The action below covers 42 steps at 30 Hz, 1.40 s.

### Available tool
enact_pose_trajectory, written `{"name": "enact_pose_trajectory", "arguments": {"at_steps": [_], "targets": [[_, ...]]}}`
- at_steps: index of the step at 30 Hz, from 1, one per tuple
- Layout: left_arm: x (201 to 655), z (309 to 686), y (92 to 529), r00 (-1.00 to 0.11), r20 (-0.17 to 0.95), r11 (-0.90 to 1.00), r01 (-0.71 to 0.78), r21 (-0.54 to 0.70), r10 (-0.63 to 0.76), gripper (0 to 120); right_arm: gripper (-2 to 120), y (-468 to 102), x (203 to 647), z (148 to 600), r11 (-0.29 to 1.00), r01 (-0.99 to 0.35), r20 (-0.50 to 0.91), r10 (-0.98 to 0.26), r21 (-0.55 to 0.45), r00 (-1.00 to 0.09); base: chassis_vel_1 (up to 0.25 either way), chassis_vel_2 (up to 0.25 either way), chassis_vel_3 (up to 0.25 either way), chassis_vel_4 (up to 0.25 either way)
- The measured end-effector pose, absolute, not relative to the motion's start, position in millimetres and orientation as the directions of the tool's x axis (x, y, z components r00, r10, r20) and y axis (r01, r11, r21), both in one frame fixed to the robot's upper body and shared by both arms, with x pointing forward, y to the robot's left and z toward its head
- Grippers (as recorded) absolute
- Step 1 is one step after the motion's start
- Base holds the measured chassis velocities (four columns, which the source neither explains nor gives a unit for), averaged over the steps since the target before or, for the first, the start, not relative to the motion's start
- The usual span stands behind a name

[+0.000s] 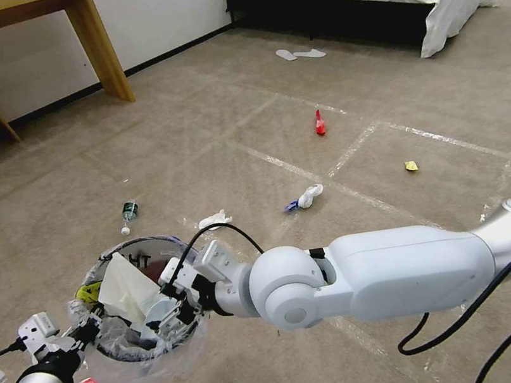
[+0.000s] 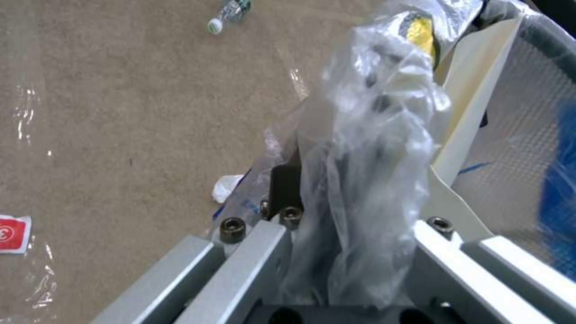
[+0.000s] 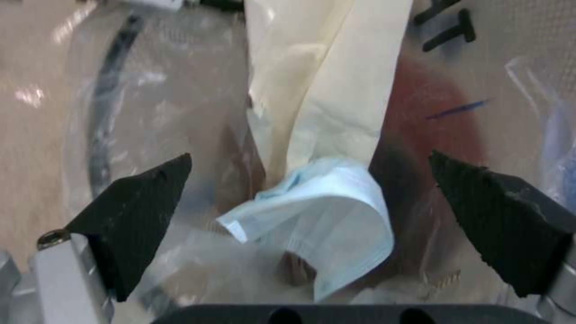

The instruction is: Pick up the trash bin and place the garbage on the floor into it.

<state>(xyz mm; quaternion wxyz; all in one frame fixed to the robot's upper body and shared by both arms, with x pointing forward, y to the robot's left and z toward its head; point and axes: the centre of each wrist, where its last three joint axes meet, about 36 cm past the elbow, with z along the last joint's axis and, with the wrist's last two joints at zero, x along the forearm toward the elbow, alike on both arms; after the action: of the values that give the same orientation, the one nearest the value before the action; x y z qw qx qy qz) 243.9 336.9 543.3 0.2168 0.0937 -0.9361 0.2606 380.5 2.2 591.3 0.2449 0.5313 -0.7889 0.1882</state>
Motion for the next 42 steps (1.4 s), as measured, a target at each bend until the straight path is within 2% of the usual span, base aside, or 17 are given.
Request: {"name": "enact_pose_trajectory", "arguments": {"at_steps": [6, 14, 22, 34, 42], "targets": [[246, 541, 337, -0.89, 0.453, 0.844, -0.286, -0.453, -0.059, 1, 100, 11, 376, 612, 0.338, -0.936, 0.62, -0.716, -0.094, -0.321, 0.0, 0.0, 0.0, 0.0], [247, 540, 337, -0.891, 0.451, 0.844, -0.285, -0.455, -0.058, 1, 100, 27, 372, 627, 0.311, -0.943, 0.667, -0.679, -0.118, -0.307, 0.0, 0.0, 0.0, 0.0], [247, 539, 337, -0.89, 0.452, 0.843, -0.287, -0.455, -0.06, 1, 100, 26, 372, 633, 0.32, -0.938, 0.656, -0.68, -0.136, -0.328, 0.0, 0.0, 0.0, 0.0], [248, 537, 340, -0.885, 0.46, 0.845, -0.297, -0.444, -0.069, 1, 100, -8, 382, 675, 0.439, -0.892, 0.492, -0.756, -0.109, -0.432, 0.0, 0.0, 0.0, 0.0], [246, 536, 340, -0.881, 0.466, 0.847, -0.305, -0.436, -0.077, 1, 100, -31, 386, 707, 0.496, -0.867, 0.325, -0.814, -0.039, -0.481, 0.0, 0.0, 0.0, 0.0]]}}
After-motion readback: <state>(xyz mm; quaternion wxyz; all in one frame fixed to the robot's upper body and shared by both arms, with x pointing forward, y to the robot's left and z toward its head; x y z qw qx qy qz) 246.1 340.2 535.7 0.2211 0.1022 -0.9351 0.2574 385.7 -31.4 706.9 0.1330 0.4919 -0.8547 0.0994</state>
